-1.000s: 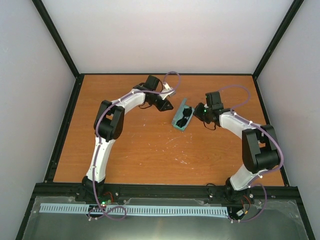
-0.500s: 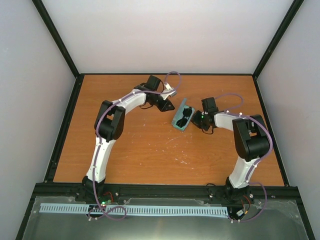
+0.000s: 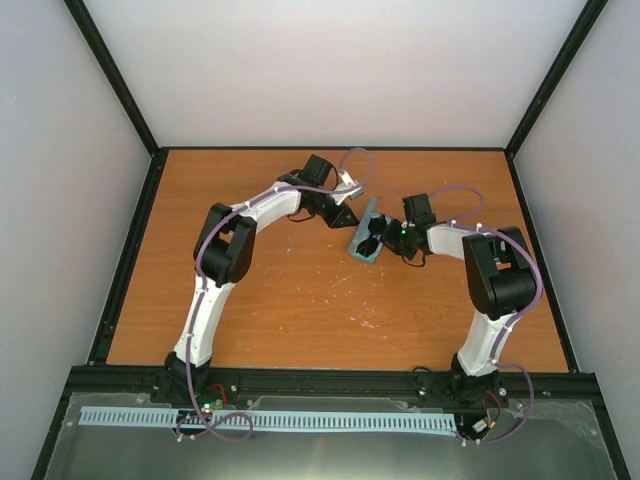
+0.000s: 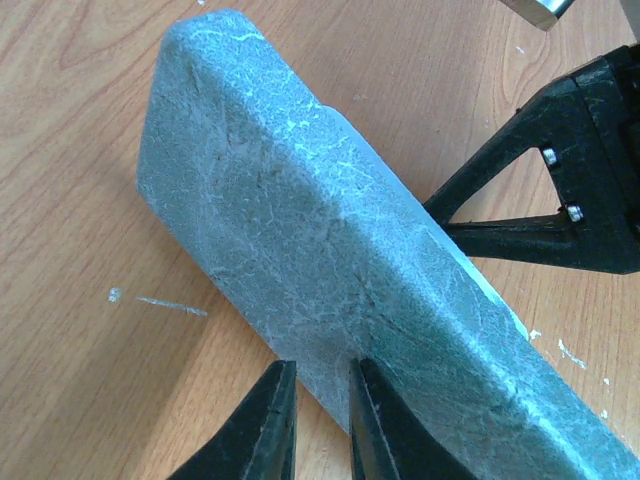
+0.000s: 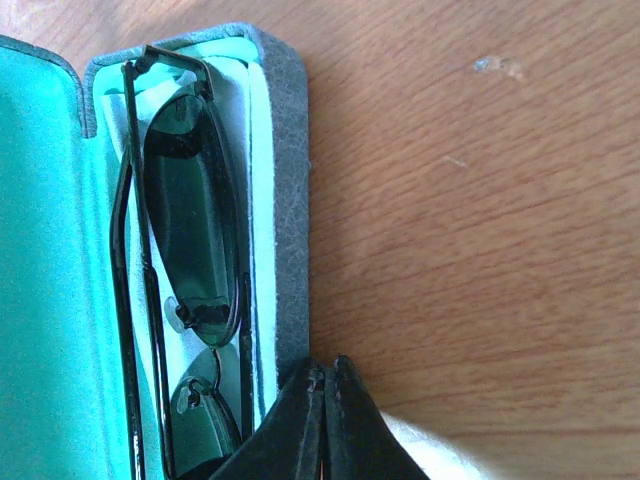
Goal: Organize the sunglasses
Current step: Close the sunglasses case at the center of the board.
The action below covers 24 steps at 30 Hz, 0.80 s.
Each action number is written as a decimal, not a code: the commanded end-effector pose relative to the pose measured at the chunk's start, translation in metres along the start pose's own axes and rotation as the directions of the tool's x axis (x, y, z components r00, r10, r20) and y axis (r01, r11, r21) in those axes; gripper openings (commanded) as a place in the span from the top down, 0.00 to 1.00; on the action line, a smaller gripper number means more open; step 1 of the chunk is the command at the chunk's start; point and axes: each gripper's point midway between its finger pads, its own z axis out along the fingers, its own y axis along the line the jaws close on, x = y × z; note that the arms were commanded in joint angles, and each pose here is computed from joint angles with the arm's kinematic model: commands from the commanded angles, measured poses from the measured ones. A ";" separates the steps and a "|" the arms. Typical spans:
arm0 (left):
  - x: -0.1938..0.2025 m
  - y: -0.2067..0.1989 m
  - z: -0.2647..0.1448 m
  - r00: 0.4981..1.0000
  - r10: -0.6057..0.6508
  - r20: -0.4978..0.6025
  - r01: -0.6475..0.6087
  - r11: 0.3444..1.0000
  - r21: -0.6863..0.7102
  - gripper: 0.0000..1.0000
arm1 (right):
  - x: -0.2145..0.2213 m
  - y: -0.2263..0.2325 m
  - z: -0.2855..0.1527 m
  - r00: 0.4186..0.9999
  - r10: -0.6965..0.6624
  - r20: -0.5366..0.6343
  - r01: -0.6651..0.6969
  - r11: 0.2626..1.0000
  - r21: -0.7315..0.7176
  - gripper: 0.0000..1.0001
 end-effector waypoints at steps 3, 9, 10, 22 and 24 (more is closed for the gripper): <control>-0.014 -0.023 0.011 0.999 0.031 0.020 -0.032 0.998 0.047 0.82 | 0.004 0.004 0.009 1.000 -0.005 -0.018 0.005 0.999 -0.036 0.97; -0.009 -0.035 0.026 0.999 0.042 -0.002 -0.042 0.997 0.071 0.82 | 0.005 0.009 0.012 1.000 -0.013 -0.027 0.011 0.997 -0.074 0.97; -0.007 -0.037 0.029 0.999 0.042 -0.008 -0.041 0.996 0.075 0.82 | 0.006 0.010 0.012 0.999 -0.015 -0.029 0.013 0.997 -0.080 0.97; 0.011 -0.037 0.043 0.998 0.028 -0.048 -0.024 0.996 0.085 0.82 | 0.012 0.010 0.013 0.999 -0.026 -0.043 0.021 0.994 -0.108 0.97; 0.014 -0.037 0.045 0.998 0.026 -0.052 -0.021 0.996 0.089 0.82 | 0.013 0.010 0.014 0.999 -0.026 -0.045 0.021 0.994 -0.111 0.97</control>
